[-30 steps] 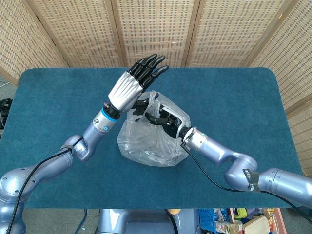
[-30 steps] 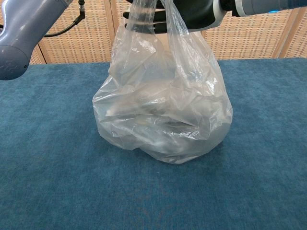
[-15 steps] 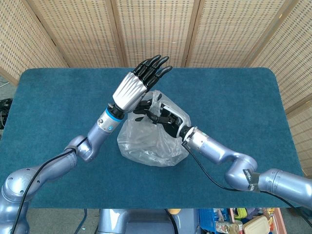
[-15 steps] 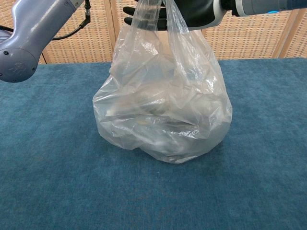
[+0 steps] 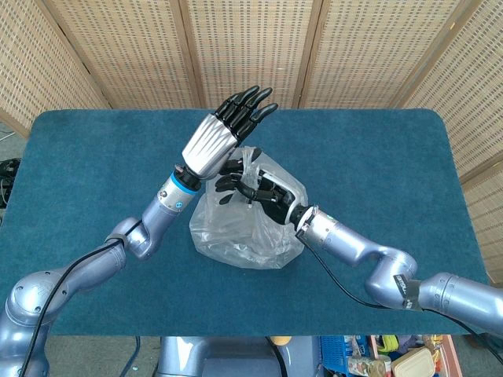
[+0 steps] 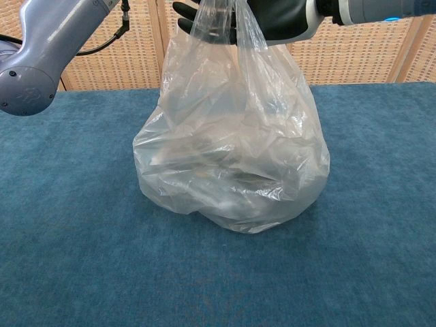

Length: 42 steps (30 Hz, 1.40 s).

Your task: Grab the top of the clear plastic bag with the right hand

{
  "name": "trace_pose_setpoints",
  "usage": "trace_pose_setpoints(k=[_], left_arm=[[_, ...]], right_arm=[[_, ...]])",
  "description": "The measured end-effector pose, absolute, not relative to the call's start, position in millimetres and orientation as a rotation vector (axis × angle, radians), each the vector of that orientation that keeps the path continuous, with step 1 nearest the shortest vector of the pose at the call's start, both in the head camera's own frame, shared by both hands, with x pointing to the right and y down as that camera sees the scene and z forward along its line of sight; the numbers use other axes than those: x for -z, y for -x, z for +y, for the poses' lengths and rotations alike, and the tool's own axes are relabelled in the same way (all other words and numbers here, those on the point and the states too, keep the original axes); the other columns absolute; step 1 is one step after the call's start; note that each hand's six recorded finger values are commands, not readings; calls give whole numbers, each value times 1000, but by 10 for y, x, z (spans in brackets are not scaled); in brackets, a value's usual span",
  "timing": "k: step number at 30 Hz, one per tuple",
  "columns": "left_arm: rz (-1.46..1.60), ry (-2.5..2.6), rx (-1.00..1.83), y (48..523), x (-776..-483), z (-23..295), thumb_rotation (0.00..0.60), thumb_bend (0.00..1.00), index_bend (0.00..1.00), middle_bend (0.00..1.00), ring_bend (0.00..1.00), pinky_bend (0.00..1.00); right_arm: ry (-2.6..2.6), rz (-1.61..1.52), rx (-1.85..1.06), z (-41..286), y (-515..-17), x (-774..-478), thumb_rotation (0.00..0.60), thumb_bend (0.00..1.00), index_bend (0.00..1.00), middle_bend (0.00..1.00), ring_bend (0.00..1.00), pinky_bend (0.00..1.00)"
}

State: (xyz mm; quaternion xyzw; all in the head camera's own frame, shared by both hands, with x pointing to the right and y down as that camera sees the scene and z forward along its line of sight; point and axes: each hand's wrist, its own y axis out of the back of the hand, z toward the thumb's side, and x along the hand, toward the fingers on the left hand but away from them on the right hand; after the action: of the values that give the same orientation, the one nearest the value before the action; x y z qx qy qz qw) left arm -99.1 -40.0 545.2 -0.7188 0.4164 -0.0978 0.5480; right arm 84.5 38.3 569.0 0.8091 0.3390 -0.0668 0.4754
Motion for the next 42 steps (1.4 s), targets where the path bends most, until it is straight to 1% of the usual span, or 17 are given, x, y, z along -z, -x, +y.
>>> trace_pose_setpoints(k=[5,7,9,10,12,14,15,18,19,21,25,29,32,36,42], left_arm=[[982,1698,232,1003,-5443,-407,600,343,57,0,12,155],[979,1696,234,1005,-5445,-406,600,345,58,0,12,155],[975,1694,235,1009,-5447,-406,600,344,58,0,12,155],[975,1695,237,1011,-5448,-407,600,343,58,0,12,155],[974,1694,239,1018,-5449,-410,600,335,57,0,12,155],[975,1694,241,1027,-5451,-413,600,314,46,0,8,154],[975,1696,242,1032,-5451,-416,600,302,38,0,6,153],[973,1701,250,1055,-5452,-432,600,224,5,0,0,146],[972,1706,252,1065,-5450,-438,600,191,1,0,0,143],[972,1714,253,1082,-5440,-447,592,157,0,0,0,139],[962,1723,262,1134,-5413,-484,570,145,0,0,0,136],[941,1727,286,1192,-5399,-524,550,107,0,0,0,133],[923,1722,302,1244,-5379,-548,533,104,0,0,0,127],[894,1703,326,1345,-5351,-570,528,105,0,0,0,124],[863,1685,357,1615,-5305,-580,513,106,0,0,0,125]], right_arm=[[-1987,817,178,410,-864,-5699,600,677,514,572,433,361],[-1993,812,181,415,-865,-5696,600,702,527,597,465,371],[-1997,807,182,418,-866,-5692,600,761,538,617,493,379],[-1999,804,182,420,-867,-5689,600,806,545,626,506,382],[-2005,799,182,420,-874,-5685,600,932,569,651,541,393],[-2013,796,184,413,-883,-5685,600,989,589,676,579,413],[-2019,796,188,406,-890,-5687,600,1000,604,695,608,430],[-2031,796,200,394,-906,-5693,600,1000,639,734,667,466],[-2037,796,207,391,-913,-5695,600,1000,645,741,676,472],[-2049,792,223,390,-920,-5698,600,1000,659,751,689,481],[-2051,785,236,394,-927,-5698,600,1000,663,754,694,482],[-2053,774,247,403,-930,-5697,600,1000,669,761,702,485],[-2056,767,248,408,-936,-5694,600,1000,676,767,714,496],[-2062,756,250,414,-952,-5689,600,1000,679,773,739,517],[-2078,756,269,384,-1008,-5706,600,1000,695,788,771,549]])
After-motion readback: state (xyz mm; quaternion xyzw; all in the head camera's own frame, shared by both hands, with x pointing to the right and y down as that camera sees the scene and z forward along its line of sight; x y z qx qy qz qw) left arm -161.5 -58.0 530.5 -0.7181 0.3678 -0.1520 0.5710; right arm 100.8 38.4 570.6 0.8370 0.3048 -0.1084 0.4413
